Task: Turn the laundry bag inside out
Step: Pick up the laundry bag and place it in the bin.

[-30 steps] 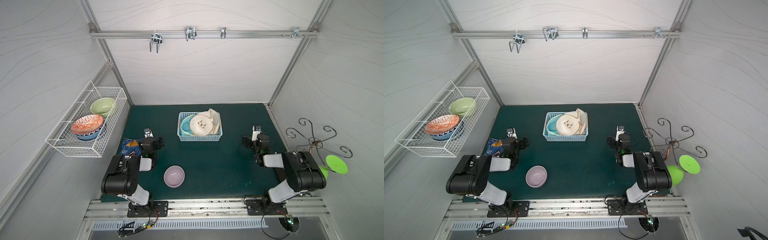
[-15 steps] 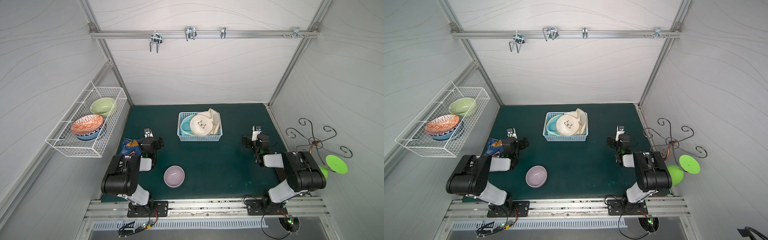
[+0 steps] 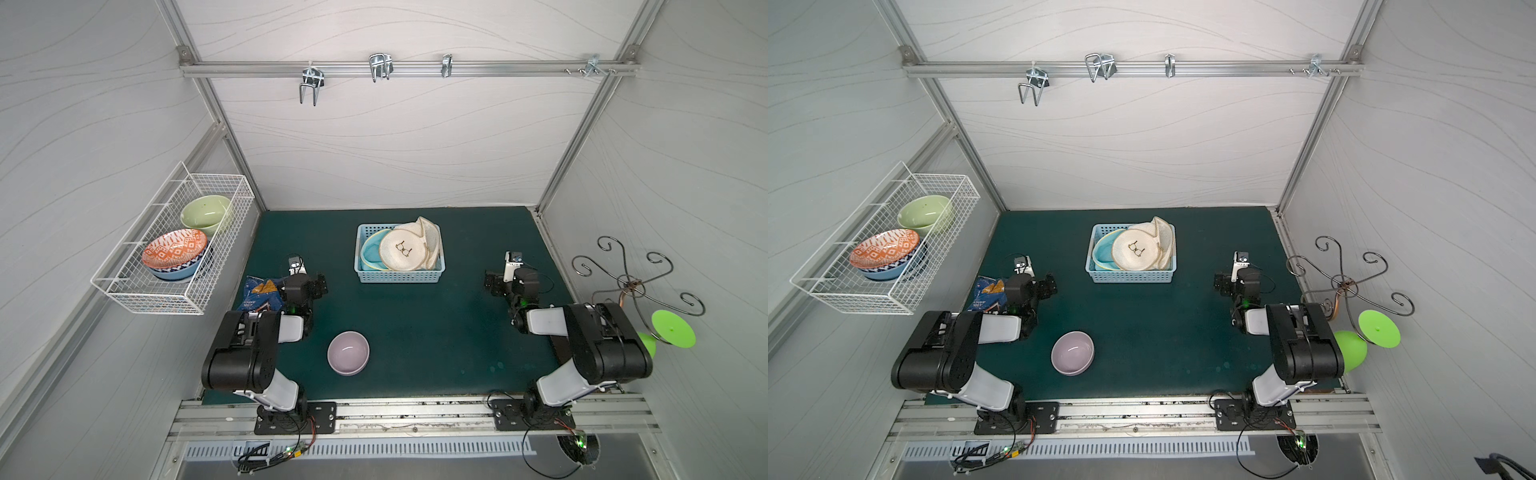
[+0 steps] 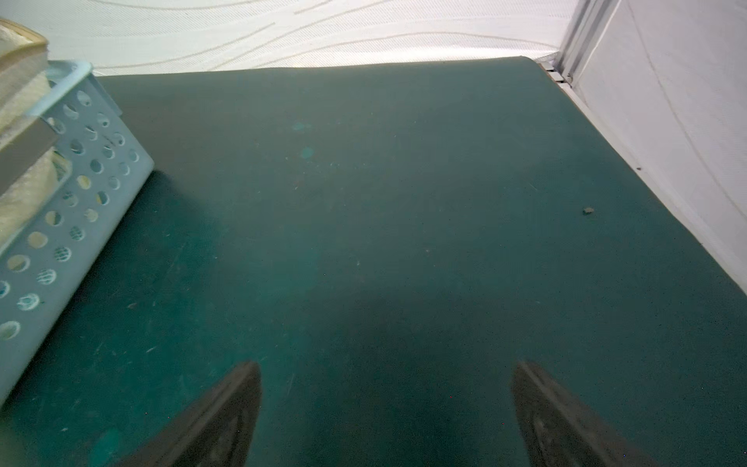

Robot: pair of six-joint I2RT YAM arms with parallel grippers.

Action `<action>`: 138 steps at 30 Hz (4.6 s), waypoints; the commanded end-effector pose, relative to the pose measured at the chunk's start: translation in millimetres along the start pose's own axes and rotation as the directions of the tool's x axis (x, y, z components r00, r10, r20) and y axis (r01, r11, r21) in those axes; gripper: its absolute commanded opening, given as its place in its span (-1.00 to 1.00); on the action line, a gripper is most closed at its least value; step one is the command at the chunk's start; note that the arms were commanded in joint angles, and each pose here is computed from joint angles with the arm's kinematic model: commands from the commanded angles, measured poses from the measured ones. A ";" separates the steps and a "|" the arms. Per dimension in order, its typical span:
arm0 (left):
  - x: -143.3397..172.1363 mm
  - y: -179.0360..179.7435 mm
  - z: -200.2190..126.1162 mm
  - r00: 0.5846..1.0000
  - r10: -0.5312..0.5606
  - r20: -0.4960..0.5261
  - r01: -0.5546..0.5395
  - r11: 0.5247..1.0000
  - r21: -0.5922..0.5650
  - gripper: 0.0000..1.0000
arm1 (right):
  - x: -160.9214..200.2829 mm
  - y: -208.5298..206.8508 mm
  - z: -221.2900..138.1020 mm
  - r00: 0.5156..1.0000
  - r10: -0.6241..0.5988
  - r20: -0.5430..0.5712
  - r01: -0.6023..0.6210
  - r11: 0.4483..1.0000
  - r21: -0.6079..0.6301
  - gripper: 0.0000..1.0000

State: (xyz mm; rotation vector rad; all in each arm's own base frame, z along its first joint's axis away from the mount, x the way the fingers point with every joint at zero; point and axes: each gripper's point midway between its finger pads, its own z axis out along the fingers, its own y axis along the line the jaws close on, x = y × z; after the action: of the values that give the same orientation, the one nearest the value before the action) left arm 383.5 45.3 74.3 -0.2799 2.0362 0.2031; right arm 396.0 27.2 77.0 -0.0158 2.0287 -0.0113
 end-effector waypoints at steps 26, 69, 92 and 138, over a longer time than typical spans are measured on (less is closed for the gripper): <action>-137.9 -34.5 -74.7 0.811 -0.549 -0.201 0.577 0.808 0.122 0.97 | -66.5 51.3 -66.4 0.918 0.211 -0.335 -0.174 0.975 0.138 0.98; -54.9 -275.5 -22.7 0.850 0.130 -0.510 0.200 0.817 0.541 0.09 | -67.9 144.7 -122.7 0.935 -0.009 -0.356 -0.100 0.953 -0.286 0.98; -91.2 -256.7 -34.0 0.855 0.009 -0.518 0.278 0.835 0.475 -1.00 | -86.2 154.0 -90.6 0.927 0.074 -0.368 -0.187 0.941 -0.282 0.75; -195.1 -231.2 -215.7 0.908 0.071 -0.413 0.285 0.617 0.733 -1.00 | -95.9 197.1 -38.5 0.797 0.315 -0.516 -0.493 0.832 -0.254 0.62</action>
State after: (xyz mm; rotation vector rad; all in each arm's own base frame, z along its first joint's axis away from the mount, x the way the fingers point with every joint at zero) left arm 353.0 -217.4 329.2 0.1284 2.3710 -0.9312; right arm 405.9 217.3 184.7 0.0860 2.4112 0.6956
